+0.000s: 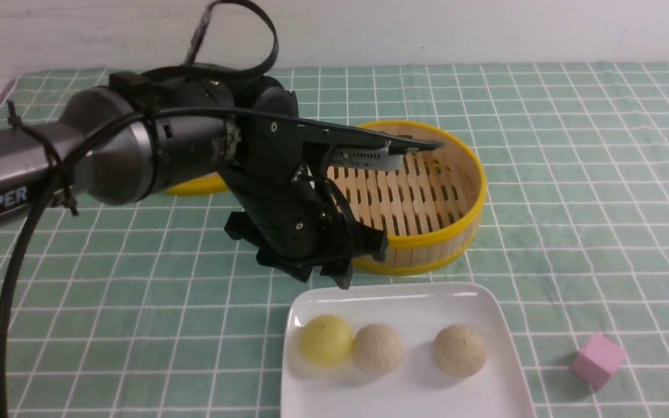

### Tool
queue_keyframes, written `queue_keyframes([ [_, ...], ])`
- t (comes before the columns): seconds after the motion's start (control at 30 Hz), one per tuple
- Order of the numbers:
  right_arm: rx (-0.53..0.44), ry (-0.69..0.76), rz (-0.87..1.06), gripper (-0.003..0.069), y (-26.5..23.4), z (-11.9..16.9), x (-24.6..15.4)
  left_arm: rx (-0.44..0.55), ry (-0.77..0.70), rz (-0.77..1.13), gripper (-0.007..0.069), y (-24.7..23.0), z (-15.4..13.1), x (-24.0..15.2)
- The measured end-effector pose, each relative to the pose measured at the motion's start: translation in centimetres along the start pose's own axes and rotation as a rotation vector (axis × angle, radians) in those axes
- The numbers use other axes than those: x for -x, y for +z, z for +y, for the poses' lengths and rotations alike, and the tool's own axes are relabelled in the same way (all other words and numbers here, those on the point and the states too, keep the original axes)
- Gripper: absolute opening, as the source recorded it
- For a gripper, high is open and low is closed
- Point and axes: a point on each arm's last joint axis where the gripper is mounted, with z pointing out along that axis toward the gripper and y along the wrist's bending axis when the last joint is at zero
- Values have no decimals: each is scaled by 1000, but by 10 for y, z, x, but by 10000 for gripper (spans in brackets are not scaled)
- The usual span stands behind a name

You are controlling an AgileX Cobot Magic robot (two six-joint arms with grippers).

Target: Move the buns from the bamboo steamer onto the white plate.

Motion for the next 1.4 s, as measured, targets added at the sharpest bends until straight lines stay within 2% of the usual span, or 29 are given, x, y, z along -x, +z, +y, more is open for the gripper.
queue_keyframes([
  [0.1,62,38,76,-15,1,6,-9,-3,0,-13,391,0,0,1],
  [0.2,77,50,70,-15,1,7,-9,-4,0,-19,391,0,0,2],
  [0.47,34,34,-98,-11,1,3,6,-6,0,-26,370,0,-1,2],
  [0.8,-2,87,-116,-8,11,0,-8,-11,-6,-30,351,0,-1,3],
  [1.4,-8,72,-128,0,11,-1,-7,-14,-10,-29,348,0,-1,3],
])
